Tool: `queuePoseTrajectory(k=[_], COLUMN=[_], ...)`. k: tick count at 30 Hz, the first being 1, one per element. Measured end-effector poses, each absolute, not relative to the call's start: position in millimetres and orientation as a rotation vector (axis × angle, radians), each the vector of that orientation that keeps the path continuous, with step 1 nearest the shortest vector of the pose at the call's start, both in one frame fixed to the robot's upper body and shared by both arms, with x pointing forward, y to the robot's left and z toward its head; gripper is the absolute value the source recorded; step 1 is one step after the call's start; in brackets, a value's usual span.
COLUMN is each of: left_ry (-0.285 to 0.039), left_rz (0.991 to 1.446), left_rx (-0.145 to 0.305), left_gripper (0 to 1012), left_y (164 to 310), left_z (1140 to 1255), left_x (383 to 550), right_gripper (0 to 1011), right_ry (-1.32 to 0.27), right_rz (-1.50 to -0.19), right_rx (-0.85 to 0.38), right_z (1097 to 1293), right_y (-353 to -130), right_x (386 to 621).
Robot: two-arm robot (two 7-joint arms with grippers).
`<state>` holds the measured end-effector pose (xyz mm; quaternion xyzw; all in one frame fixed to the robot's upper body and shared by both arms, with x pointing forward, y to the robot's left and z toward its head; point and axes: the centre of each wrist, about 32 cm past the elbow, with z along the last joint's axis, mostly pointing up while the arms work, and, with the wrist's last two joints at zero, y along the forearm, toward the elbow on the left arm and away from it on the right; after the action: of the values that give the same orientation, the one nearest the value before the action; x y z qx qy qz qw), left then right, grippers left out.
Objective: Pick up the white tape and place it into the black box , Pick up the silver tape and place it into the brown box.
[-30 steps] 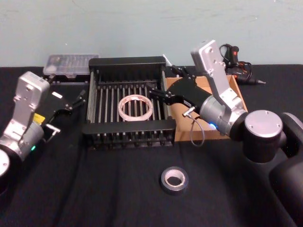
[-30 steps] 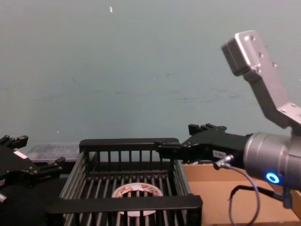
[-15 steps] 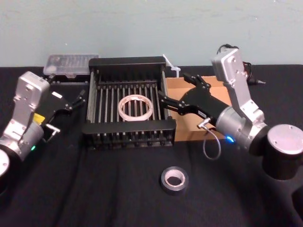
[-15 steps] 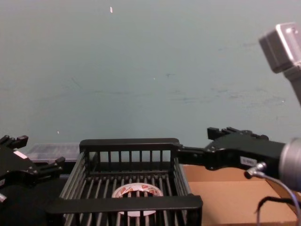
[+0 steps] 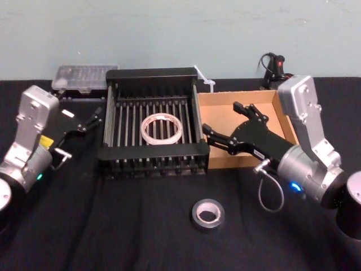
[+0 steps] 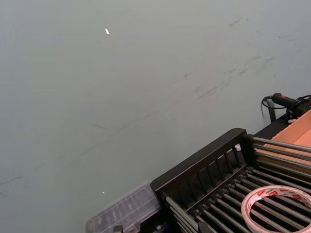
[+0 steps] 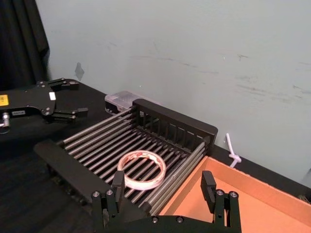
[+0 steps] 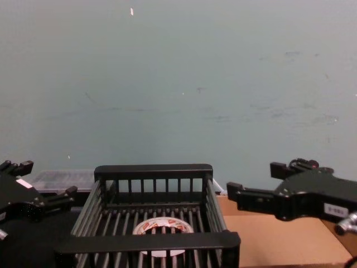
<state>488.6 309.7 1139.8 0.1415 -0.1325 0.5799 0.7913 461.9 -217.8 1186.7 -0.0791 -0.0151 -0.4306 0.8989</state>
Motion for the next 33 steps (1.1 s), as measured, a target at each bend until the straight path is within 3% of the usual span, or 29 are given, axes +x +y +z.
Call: queuePoseTrajectory(k=[19,33], left_ry=[-0.285,-0.285], left_rz=[1.248,1.248], left_rx=[0.305,0.304], left_gripper=[1001,1001], left_y=[309.7,309.7], left_z=[1139.8,1139.8], left_x=[488.6,488.6], right_gripper=[1000,1000], right_ry=[-0.012,0.011], right_rz=[-0.862,-0.824], right_rx=[-0.170,-0.230], right_z=[1186.4,1195.3], right_y=[-241.6,-248.6], right_x=[417.4,400.0])
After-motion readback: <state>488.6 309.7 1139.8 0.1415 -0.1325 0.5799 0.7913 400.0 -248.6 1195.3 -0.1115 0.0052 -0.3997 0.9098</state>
